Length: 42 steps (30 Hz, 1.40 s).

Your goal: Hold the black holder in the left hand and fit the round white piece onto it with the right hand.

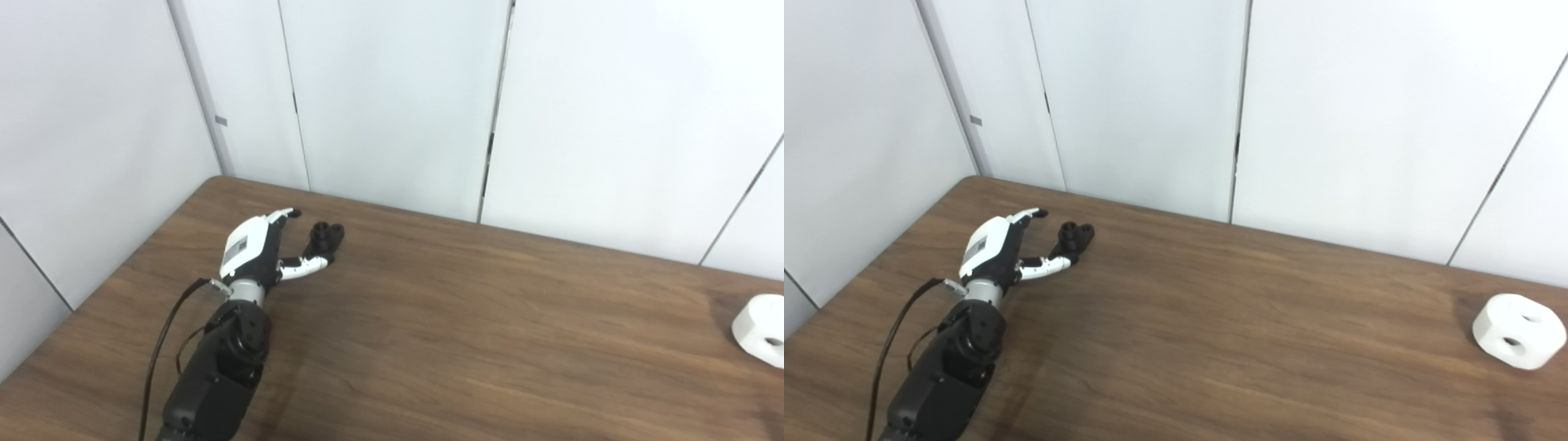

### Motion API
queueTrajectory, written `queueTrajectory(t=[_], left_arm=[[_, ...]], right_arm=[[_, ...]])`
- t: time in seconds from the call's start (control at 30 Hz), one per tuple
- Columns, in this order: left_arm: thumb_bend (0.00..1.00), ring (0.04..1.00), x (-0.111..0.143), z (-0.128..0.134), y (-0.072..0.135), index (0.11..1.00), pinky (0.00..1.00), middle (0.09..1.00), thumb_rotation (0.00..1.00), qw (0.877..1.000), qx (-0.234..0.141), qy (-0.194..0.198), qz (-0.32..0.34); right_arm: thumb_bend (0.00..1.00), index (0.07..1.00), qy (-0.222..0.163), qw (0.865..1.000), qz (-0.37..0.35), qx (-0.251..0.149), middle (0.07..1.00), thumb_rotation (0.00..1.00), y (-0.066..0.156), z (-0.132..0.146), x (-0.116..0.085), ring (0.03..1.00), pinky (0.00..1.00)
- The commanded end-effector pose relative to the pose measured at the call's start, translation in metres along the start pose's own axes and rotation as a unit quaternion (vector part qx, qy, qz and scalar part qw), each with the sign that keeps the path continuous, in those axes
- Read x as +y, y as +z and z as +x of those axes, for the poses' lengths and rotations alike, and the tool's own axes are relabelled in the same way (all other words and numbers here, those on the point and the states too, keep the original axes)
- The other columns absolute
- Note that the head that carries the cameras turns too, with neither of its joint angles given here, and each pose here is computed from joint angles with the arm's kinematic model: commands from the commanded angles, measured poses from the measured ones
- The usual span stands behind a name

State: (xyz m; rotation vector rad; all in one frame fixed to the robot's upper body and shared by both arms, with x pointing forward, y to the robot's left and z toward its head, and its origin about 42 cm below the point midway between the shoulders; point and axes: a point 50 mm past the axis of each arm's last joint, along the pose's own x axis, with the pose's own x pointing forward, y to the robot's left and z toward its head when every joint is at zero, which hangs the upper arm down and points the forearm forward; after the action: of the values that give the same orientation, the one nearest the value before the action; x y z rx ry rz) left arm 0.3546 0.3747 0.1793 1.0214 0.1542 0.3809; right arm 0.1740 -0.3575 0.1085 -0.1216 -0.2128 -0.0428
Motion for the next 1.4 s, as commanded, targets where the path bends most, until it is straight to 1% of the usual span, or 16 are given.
queueTrajectory(t=[0.0,0.1,0.27,0.33,0.4,0.53,0.63,0.8,0.9,1.03,1.23,1.37], left_arm=[[0.86,0.959,0.023,0.019,0.016,0.866,0.98,0.926,0.41,0.999,-0.019,0.044,0.022],[0.86,0.957,0.020,0.022,0.015,0.858,0.98,0.927,0.42,0.998,-0.011,0.040,0.038],[0.86,0.957,0.015,0.028,0.011,0.837,0.98,0.925,0.39,0.999,0.006,0.030,0.039],[0.85,0.967,0.013,0.030,0.009,0.836,0.99,0.932,0.39,0.999,0.013,0.025,0.038],[0.85,0.970,0.011,0.031,0.007,0.834,0.99,0.933,0.39,0.999,0.020,0.024,0.035],[0.85,0.976,0.011,0.034,0.008,0.824,0.99,0.932,0.38,0.999,0.032,0.019,0.026],[0.84,0.982,0.013,0.038,0.009,0.824,0.99,0.938,0.42,0.999,0.038,0.009,0.031],[0.85,0.994,0.016,0.046,0.011,0.818,1.00,0.944,0.43,0.998,0.045,0.006,0.051],[0.86,1.000,0.016,0.052,0.012,0.821,1.00,0.966,0.45,0.996,0.049,0.003,0.073],[0.86,1.000,0.016,0.055,0.016,0.828,1.00,0.998,0.48,0.995,0.048,0.001,0.084],[0.88,1.000,0.008,0.061,0.022,0.829,1.00,1.000,0.51,0.994,0.054,-0.009,0.095],[0.87,1.000,0.003,0.063,0.025,0.839,1.00,1.000,0.51,0.993,0.056,-0.012,0.105]], right_arm=[[0.67,1.000,-0.003,0.998,0.039,0.056,0.991,0.96,-0.025,-0.021,0.026,1.000,1.00],[0.68,1.000,-0.003,0.998,0.038,0.055,0.990,0.96,-0.025,-0.021,0.027,1.000,1.00],[0.67,1.000,-0.005,0.998,0.034,0.051,0.987,0.96,-0.025,-0.022,0.029,1.000,1.00],[0.71,1.000,-0.007,0.998,0.028,0.051,0.982,0.96,-0.025,-0.022,0.030,1.000,1.00],[0.72,1.000,-0.008,0.998,0.026,0.050,0.978,0.96,-0.024,-0.022,0.031,1.000,1.00],[0.70,1.000,-0.009,0.998,0.028,0.047,0.973,0.96,-0.025,-0.023,0.032,1.000,1.00],[0.68,1.000,-0.006,0.999,0.028,0.043,0.972,0.96,-0.025,-0.024,0.033,1.000,1.00],[0.69,1.000,-0.005,0.999,0.027,0.044,0.975,0.97,-0.023,-0.025,0.036,1.000,1.00],[0.69,1.000,-0.007,0.999,0.027,0.044,0.971,0.97,-0.022,-0.025,0.037,1.000,1.00],[0.69,1.000,-0.007,0.999,0.027,0.046,0.965,0.98,-0.022,-0.026,0.038,1.000,1.00],[0.67,1.000,-0.007,0.998,0.029,0.048,0.959,1.00,-0.020,-0.027,0.040,1.000,1.00],[0.68,1.000,-0.008,0.999,0.020,0.049,0.956,1.00,-0.018,-0.027,0.041,1.000,1.00]])
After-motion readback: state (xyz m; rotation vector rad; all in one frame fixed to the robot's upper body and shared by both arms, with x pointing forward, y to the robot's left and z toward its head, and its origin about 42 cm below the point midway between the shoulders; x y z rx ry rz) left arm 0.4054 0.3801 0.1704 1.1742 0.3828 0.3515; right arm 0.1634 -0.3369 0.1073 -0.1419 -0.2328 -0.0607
